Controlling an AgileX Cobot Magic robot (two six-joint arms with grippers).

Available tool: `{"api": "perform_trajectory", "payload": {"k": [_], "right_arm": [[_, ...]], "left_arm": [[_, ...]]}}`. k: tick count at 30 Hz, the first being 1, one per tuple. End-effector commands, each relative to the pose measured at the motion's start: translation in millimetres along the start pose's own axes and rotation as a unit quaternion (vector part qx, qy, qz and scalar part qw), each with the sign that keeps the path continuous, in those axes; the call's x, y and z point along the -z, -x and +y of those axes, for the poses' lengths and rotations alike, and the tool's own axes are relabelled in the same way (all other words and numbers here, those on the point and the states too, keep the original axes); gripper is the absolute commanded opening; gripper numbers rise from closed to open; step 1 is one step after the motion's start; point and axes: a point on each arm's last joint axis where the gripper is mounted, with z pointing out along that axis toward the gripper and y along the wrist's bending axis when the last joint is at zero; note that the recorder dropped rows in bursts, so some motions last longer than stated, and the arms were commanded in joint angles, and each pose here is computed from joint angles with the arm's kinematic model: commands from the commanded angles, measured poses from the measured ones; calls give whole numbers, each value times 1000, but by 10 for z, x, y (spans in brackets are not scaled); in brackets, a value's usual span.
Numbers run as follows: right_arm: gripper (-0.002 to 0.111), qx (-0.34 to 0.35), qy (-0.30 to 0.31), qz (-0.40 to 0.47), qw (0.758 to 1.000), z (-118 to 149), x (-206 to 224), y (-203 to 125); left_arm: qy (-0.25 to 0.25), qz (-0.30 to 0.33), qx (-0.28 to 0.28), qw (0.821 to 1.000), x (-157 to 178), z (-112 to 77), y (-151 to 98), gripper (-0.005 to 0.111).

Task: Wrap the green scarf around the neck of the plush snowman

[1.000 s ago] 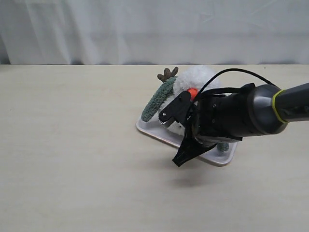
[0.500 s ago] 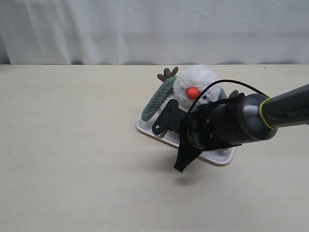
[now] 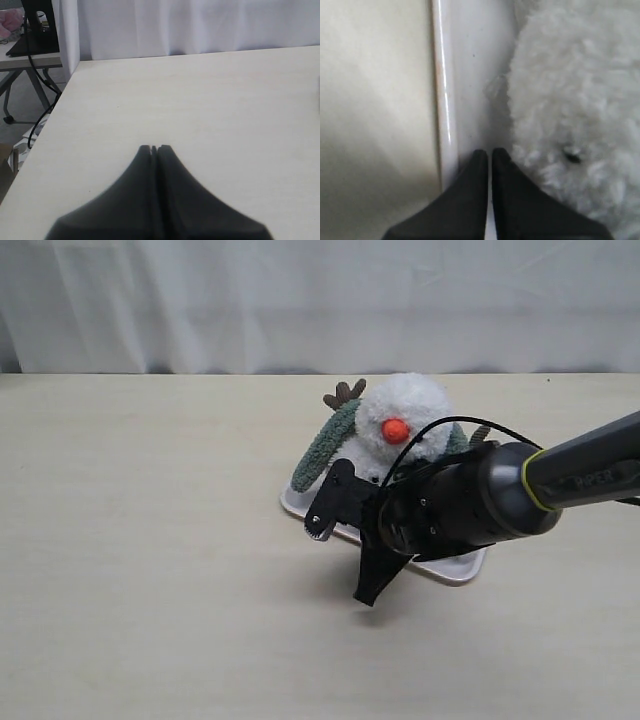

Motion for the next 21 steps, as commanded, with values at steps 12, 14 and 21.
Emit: {"api": "perform_trajectory", "payload": {"k": [12,14,21], "right_arm": [[4,139,106,-84,981,425,44,40],[4,159,106,-86,978,439,75,23],[4,191,72,-59,977,350,205,-90]], "left_arm": [[0,-4,1,1000,-2,-1,3,0],[0,-4,1,1000,-2,-1,3,0],[0,-4,1,1000,-2,-1,3,0]]}}
